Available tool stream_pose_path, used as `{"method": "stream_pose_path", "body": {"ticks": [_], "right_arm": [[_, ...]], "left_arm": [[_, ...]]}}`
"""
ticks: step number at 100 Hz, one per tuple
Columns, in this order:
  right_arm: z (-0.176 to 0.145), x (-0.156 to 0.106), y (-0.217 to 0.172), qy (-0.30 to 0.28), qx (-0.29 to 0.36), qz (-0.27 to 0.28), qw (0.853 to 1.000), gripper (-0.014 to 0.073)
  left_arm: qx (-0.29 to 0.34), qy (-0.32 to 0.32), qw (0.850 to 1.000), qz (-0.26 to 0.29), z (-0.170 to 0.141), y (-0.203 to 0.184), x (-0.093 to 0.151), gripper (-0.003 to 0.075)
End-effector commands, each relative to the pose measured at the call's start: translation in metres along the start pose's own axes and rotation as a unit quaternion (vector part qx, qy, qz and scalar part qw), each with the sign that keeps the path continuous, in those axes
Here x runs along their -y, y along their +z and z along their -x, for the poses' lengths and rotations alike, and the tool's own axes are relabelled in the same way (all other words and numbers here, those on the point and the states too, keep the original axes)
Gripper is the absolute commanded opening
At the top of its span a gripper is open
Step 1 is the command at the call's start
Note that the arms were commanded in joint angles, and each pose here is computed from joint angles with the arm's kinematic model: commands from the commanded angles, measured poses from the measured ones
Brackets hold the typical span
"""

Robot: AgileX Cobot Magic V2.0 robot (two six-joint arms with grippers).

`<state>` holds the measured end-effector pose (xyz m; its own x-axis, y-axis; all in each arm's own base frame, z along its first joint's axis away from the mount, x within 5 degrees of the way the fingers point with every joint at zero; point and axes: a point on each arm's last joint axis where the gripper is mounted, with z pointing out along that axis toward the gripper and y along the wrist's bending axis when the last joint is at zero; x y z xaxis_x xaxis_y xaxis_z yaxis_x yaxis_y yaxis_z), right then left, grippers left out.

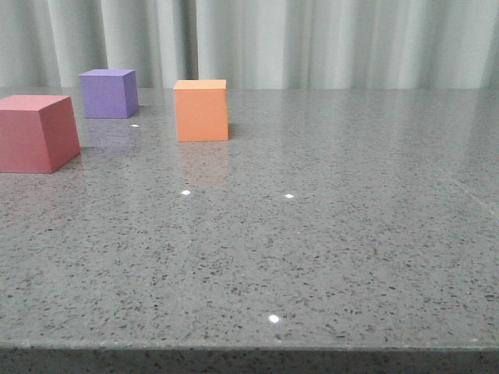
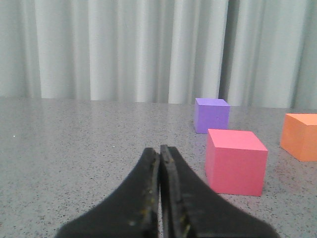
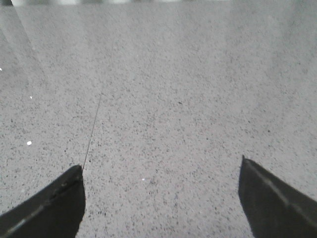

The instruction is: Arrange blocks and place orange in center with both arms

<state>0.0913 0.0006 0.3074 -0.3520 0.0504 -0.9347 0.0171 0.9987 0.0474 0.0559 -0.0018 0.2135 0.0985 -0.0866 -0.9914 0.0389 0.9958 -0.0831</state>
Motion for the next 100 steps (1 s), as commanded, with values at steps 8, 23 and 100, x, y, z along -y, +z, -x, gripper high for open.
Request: {"method": "stream_pose_path", "body": {"ticks": [8,23,100], "right_arm": [[0.0018,-0.0027,0.0046,-0.005,0.082,0.018,0.996,0.0623],[0.002,-0.0042,0.0072,-0.019,0.123,0.026,0.992,0.0623],[0.0029,-0.0043,0.0071,-0.026,0.13,0.025,0.991,-0.011]], "left_arm": [[0.035,-0.001,0.999,-0.006,-0.005,-0.0024,0.0002,-0.002],[0.035,-0.001,0.999,-0.006,-0.005,-0.0024,0.0002,-0.002],[0.035,-0.001,0.999,-0.006,-0.005,-0.0024,0.0002,-0.002]]}}
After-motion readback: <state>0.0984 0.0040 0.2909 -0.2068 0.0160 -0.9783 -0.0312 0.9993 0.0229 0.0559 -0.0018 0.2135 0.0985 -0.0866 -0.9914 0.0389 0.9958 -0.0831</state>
